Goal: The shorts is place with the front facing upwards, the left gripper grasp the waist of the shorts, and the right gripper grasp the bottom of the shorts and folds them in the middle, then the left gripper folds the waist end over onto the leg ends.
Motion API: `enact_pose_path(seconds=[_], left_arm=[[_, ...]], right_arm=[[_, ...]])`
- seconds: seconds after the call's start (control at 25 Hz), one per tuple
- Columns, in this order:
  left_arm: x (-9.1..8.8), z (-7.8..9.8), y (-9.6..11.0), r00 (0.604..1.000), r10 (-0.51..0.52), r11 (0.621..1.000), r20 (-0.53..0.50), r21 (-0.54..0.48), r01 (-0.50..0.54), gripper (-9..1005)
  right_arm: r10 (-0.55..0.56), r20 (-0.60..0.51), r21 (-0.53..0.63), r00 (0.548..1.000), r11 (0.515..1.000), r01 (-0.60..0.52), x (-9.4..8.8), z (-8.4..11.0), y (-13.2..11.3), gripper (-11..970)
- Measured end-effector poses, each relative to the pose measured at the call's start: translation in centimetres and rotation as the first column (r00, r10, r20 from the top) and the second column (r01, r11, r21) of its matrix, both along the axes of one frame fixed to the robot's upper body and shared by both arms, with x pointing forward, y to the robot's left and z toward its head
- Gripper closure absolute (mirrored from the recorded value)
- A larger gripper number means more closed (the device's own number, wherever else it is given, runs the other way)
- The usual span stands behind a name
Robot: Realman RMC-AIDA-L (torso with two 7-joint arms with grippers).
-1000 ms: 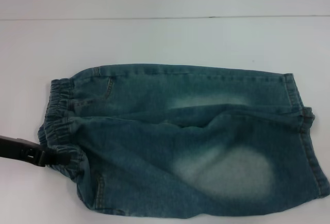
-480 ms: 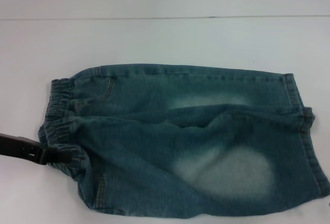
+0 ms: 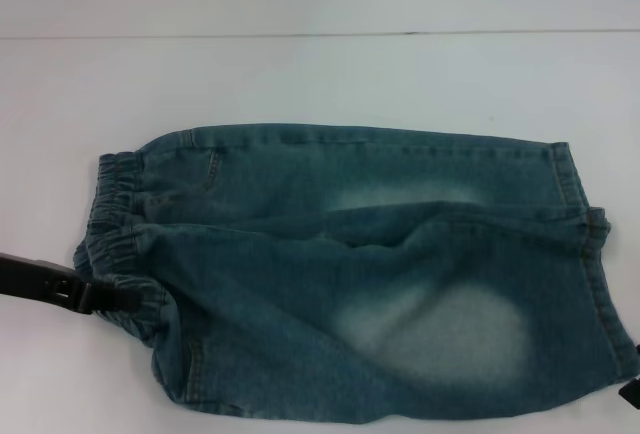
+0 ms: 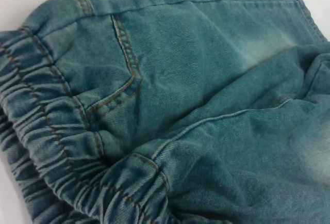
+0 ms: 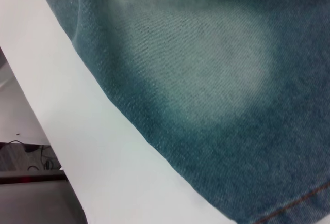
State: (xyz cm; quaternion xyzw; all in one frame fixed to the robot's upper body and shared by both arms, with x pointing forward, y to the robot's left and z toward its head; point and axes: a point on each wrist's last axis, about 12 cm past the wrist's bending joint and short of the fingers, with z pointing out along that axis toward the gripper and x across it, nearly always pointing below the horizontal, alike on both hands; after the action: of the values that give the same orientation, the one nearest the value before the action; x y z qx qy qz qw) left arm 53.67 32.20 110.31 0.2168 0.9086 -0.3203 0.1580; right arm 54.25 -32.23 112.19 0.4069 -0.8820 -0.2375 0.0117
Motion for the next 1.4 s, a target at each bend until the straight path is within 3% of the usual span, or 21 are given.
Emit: enact_pose_path(seconds=[0.36, 0.8, 1.0, 1.4], left_arm=[[0.0, -0.1, -0.1, 1.0, -0.006, 1.0, -0.004, -0.002, 0.006, 927], [0.0, -0.2, -0.2, 1.0, -0.005, 1.0, -0.003, -0.001, 0.005, 927], [0.0, -0.2, -0.3, 1.0, -0.007, 1.0, -0.004, -0.003, 0.007, 927], [-0.1, -0.2, -0.4, 1.0, -0.008, 1.0, -0.005, -0.005, 0.008, 927]], right_arm=[[0.015, 0.015, 0.018, 1.0, 1.0, -0.015, 0.1, -0.4, 1.0, 374], [0.015, 0.019, 0.009, 1.0, 1.0, -0.016, 0.4, -1.0, 1.3, 607], [0.018, 0.025, 0.006, 1.0, 1.0, -0.018, 0.4, -1.2, 1.4, 837], [0.015, 0.045, 0.006, 0.999, 1.0, -0.016, 0.6, -1.2, 1.4, 933]])
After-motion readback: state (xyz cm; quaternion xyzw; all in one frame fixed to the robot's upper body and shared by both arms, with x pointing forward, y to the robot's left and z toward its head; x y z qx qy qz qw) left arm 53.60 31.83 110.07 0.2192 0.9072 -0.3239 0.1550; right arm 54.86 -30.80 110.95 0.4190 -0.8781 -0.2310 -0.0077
